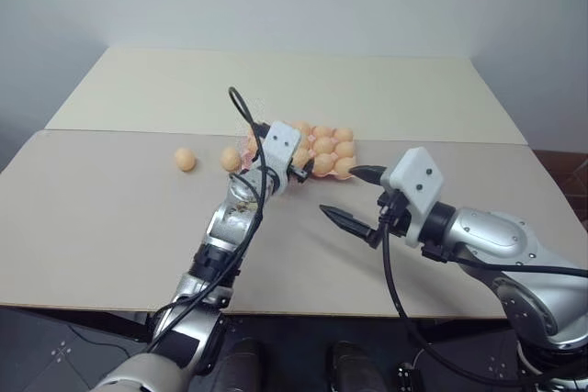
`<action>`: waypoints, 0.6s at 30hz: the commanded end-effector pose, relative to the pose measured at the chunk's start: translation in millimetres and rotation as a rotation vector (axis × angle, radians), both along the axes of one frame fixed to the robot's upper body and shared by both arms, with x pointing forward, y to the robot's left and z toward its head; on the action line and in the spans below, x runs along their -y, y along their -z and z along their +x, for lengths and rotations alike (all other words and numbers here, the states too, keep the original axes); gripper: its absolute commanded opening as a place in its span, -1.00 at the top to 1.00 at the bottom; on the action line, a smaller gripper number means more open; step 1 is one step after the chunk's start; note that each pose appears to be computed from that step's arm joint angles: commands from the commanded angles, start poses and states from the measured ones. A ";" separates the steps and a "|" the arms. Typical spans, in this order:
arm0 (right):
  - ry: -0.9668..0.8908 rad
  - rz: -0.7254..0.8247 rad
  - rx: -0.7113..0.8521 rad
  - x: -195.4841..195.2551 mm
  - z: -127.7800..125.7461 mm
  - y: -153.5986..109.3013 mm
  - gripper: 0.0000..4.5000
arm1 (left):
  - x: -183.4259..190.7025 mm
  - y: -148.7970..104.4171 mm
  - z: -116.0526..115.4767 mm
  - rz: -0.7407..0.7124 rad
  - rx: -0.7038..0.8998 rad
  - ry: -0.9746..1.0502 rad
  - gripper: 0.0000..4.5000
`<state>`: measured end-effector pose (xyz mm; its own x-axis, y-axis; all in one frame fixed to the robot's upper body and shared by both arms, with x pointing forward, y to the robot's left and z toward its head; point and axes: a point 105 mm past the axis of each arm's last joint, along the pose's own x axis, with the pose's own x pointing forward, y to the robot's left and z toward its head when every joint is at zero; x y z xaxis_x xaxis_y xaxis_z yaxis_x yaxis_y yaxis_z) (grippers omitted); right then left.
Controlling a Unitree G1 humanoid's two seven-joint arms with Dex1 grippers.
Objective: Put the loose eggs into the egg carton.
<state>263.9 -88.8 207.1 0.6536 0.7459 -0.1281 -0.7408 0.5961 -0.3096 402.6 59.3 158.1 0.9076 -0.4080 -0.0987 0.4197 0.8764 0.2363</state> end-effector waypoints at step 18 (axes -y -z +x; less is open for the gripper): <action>0.169 0.342 0.208 16.6 -12.0 11.7 -1.00 | -108.2 1.4 -124.9 -0.188 0.140 -0.251 -0.95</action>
